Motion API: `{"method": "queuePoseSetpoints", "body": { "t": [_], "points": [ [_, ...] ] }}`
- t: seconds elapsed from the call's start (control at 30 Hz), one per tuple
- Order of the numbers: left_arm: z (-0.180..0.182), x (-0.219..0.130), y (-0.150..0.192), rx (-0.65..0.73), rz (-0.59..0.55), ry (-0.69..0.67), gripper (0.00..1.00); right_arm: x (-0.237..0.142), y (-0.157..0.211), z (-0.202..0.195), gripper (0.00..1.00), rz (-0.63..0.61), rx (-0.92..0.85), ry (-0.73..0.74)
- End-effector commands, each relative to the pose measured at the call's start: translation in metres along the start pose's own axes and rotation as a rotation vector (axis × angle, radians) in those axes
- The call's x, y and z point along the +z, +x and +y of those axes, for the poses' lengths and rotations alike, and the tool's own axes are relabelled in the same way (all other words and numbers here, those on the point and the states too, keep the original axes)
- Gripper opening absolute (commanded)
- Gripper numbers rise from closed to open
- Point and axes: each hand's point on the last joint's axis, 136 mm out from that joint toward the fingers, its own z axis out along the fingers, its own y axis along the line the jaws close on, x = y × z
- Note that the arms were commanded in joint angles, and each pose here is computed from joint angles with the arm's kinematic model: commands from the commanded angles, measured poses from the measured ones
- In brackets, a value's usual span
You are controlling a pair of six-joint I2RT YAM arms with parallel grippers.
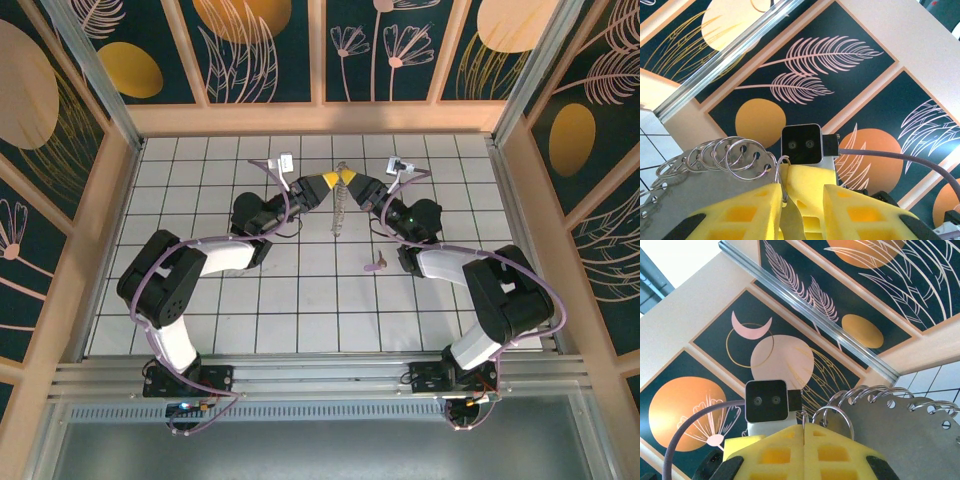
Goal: Put the keys on the keyring
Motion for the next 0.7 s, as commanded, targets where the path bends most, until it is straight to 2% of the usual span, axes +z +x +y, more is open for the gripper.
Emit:
{"method": "queuePoseSetpoints", "body": {
  "t": [0.0, 0.1, 0.23, 0.4, 0.67],
  "points": [
    [-0.007, 0.006, -0.003, 0.024, -0.013, 0.035, 0.31, 0.008, -0.001, 0.025, 0.00, 0.006, -0.047, -0.088],
    [-0.004, 0.006, -0.002, 0.022, -0.015, 0.027, 0.31, 0.007, -0.001, 0.025, 0.00, 0.007, -0.049, -0.085],
    [0.001, 0.004, -0.003, 0.021, -0.031, 0.001, 0.41, 0.007, -0.001, 0.024, 0.00, 0.007, -0.055, -0.080],
    [0.006, 0.002, -0.003, 0.026, -0.040, -0.023, 0.44, 0.006, -0.001, 0.023, 0.00, 0.007, -0.063, -0.068],
    [0.002, 0.004, -0.003, 0.028, -0.031, -0.004, 0.22, 0.006, 0.001, 0.020, 0.00, 0.010, -0.059, -0.065]
  ]
}}
